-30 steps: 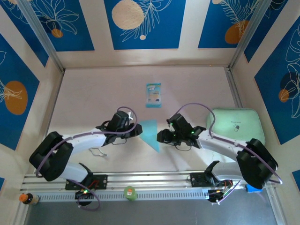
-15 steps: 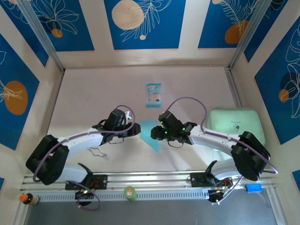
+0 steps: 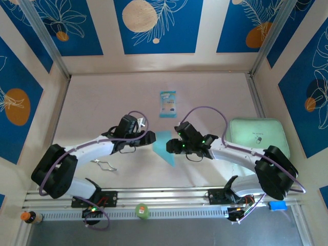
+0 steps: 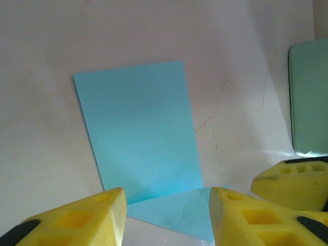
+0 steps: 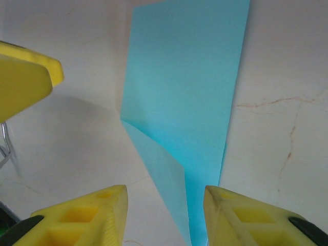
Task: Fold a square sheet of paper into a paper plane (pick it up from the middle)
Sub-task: Third fold the triangle at the center of the table.
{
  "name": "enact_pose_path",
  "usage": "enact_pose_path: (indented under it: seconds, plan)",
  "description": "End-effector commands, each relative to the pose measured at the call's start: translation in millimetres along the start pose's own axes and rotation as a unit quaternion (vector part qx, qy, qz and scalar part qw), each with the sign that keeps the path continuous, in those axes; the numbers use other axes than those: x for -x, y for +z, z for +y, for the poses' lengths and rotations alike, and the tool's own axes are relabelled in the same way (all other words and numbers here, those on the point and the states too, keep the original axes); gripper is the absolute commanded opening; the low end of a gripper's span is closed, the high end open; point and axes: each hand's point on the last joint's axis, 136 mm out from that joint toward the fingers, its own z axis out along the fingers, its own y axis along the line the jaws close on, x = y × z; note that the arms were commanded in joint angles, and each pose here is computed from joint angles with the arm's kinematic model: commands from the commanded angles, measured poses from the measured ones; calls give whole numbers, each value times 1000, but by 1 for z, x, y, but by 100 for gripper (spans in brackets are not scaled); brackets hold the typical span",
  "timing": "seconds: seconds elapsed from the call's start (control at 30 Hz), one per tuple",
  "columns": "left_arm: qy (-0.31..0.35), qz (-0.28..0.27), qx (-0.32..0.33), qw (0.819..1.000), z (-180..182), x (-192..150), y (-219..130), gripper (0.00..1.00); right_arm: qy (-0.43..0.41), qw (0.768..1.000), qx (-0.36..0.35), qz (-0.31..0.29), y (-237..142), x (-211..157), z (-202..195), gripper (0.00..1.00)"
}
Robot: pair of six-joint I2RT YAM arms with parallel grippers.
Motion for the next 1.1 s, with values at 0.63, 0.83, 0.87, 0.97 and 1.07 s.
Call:
enact_pose_path:
  seconds: [0.63,0.83,0.87,0.97,1.07]
  plan:
    - [-73,20,-27,997,6,-20,-11,58,-39,996,59,46,27,-8,-4,35]
    - [-79,33,-25,996,6,-13,-2,58,-40,994,76,63,31,-5,-4,25]
    - [-82,35,-29,996,6,-12,0,58,-39,994,81,64,32,-5,-3,23]
    - [-89,39,-37,995,5,-8,4,58,-40,992,94,74,34,-8,0,20]
    - [-95,38,-36,994,8,-5,6,58,-36,993,92,71,33,-10,-4,16]
